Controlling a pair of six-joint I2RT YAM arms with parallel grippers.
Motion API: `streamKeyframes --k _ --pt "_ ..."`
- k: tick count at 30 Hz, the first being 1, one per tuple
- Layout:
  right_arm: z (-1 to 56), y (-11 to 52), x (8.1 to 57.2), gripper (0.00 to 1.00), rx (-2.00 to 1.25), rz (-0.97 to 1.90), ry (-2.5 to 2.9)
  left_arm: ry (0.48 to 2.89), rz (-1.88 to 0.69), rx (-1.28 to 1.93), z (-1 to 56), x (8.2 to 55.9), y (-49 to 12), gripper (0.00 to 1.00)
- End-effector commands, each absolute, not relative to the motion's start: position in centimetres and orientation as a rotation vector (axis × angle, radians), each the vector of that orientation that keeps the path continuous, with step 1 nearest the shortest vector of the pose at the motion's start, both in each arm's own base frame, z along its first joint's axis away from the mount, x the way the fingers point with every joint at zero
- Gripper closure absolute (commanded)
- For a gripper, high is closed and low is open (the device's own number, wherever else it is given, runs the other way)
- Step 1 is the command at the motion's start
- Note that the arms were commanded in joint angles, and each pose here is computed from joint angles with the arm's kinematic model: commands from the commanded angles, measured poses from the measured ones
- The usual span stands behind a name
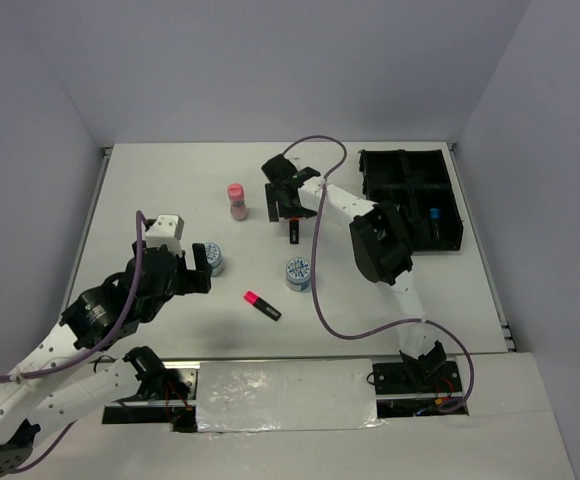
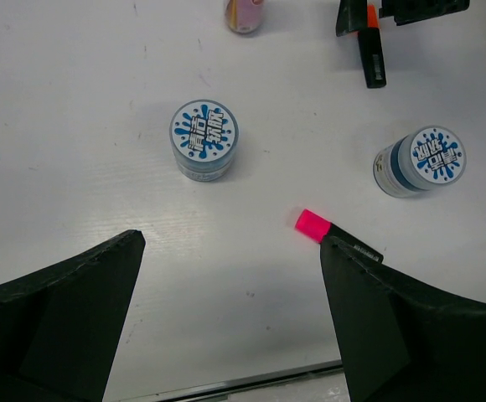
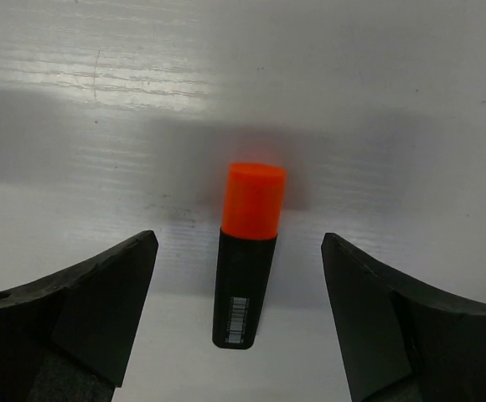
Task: Sort the stationery into containers
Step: Pick up the pen from the center of the board, then place the pen in the storage box.
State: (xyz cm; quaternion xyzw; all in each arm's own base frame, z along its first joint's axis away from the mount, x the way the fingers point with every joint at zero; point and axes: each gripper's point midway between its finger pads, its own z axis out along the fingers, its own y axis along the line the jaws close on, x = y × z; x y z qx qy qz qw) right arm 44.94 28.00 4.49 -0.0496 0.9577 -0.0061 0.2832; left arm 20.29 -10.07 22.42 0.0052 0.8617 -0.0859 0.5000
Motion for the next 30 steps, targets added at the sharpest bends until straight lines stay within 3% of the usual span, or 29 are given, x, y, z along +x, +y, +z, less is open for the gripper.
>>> streamKeyframes --k 1,4,7,10,12,16,21,25,30 --pt "5.7 28.6 46.3 0.13 -0.074 0.01 2.536 2.062 -0.227 0.004 23.2 20.6 -10.5 0.01" --pt "2.8 28.3 45.4 0.18 -0.078 -0.009 2.59 2.061 -0.229 0.005 23.2 20.6 -10.5 0.01" --pt "0.9 28.1 44.7 0.41 -0.092 -0.015 2.632 2.061 -0.231 0.007 23.2 20.6 -10.5 0.01" --pt "1.0 28.0 44.3 0.52 -0.083 0.038 2.635 2.057 -0.237 0.008 23.4 20.6 -10.6 0.01" --pt "1.8 28.0 44.1 0.93 -0.071 0.094 2.638 2.062 -0.236 0.015 23.2 20.6 -10.7 0.01" --pt "4.3 28.1 44.7 0.95 -0.093 0.169 2.604 2.059 -0.241 0.015 23.3 20.5 -10.6 0.01" --pt "15.1 28.1 46.5 0.99 -0.207 0.314 2.334 2.05 -0.249 0.017 23.5 20.5 -10.6 0.01" --pt "22.5 20.6 47.7 1.0 -0.208 0.204 2.162 2.045 -0.264 0.023 23.5 20.3 -10.7 0.01" --pt "20.9 5.0 45.1 1.0 0.074 -0.132 2.376 2.049 -0.303 0.06 23.4 20.2 -11.5 0.01"
